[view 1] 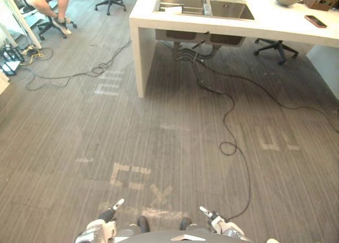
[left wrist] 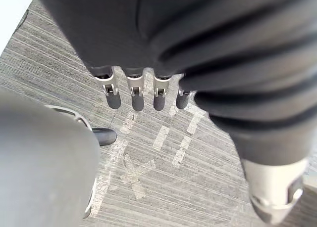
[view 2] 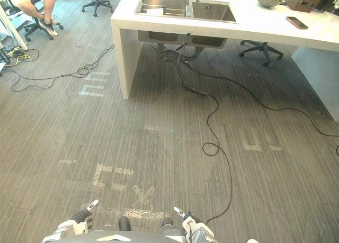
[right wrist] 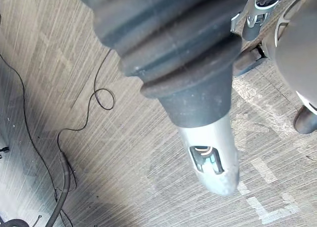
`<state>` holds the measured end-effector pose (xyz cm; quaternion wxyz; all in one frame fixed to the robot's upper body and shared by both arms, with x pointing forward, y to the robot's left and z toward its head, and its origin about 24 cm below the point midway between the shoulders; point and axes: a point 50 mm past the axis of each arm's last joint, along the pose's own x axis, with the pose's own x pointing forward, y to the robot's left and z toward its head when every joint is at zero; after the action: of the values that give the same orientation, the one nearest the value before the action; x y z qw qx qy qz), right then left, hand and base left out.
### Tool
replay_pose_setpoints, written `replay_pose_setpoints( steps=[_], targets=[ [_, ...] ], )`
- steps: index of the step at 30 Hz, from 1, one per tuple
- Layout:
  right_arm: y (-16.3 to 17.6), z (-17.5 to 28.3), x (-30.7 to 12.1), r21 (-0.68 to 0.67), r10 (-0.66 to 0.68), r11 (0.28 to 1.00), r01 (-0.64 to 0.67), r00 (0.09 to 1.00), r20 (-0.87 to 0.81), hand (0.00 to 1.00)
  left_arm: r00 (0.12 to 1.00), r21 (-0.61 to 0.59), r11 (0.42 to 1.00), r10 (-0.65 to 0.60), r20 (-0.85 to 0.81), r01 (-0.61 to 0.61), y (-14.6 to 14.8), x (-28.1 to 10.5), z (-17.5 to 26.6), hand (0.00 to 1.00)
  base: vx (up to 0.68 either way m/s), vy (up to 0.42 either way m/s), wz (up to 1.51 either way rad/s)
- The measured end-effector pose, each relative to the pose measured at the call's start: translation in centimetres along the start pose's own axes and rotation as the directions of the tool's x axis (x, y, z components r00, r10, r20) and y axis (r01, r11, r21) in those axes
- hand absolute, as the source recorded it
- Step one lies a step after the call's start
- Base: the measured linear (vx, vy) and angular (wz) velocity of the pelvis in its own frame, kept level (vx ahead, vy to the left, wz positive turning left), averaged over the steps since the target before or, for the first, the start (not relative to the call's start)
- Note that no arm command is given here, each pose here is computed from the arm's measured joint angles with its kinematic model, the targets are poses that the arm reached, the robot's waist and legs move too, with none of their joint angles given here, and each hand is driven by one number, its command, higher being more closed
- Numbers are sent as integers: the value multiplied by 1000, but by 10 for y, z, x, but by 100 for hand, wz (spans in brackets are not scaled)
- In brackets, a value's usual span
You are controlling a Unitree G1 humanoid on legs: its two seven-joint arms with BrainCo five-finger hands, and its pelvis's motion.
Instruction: Walk over to the sink, pick up the cup, carry it to the dishwasher, place the cup inside the dishwasher, then close the dishwasher door
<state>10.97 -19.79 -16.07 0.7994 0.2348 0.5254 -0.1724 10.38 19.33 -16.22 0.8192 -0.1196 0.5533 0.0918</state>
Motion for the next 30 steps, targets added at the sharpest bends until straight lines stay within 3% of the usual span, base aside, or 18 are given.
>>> replay_pose_setpoints(
  steps=[3, 7, 9, 14, 16, 20, 30],
  targets=[
    [-3, -3, -1, 106, 0, 994, 3, 1000, -29, 0, 994, -9, 996, 91, 67, -90, 0, 0, 1, 0, 5, -39, -8],
    [-9, -3, -2, 200, -5, 980, 15, 999, -49, 0, 989, -33, 994, 110, 96, -108, -3, -2, -2, 0, -27, -28, -8],
    [-10, 2, -2, 199, -7, 980, 14, 999, -35, 0, 989, -76, 992, 108, 97, -101, -4, -2, -3, 0, -21, 11, -17],
    [-7, 24, -1, 252, 4, 968, -14, 999, 41, 0, 974, -51, 993, 119, 193, -111, 7, -4, 24, 0, 11, -50, -14],
    [-11, 10, -2, 250, -7, 968, 9, 1000, -6, 0, 970, -53, 992, 122, 210, -114, 9, -5, 30, 0, 113, -96, -4],
    [-10, -26, -5, 299, 12, 954, 10, 998, -70, 0, 975, -124, 992, 61, 215, -35, -1, -4, 37, 0, 240, -160, 23],
    [-22, 1, -7, 276, -26, 961, 27, 1000, -6, 0, 969, -247, 964, -32, 246, 95, -41, -3, 43, 0, 377, -321, 19]
  ],
)
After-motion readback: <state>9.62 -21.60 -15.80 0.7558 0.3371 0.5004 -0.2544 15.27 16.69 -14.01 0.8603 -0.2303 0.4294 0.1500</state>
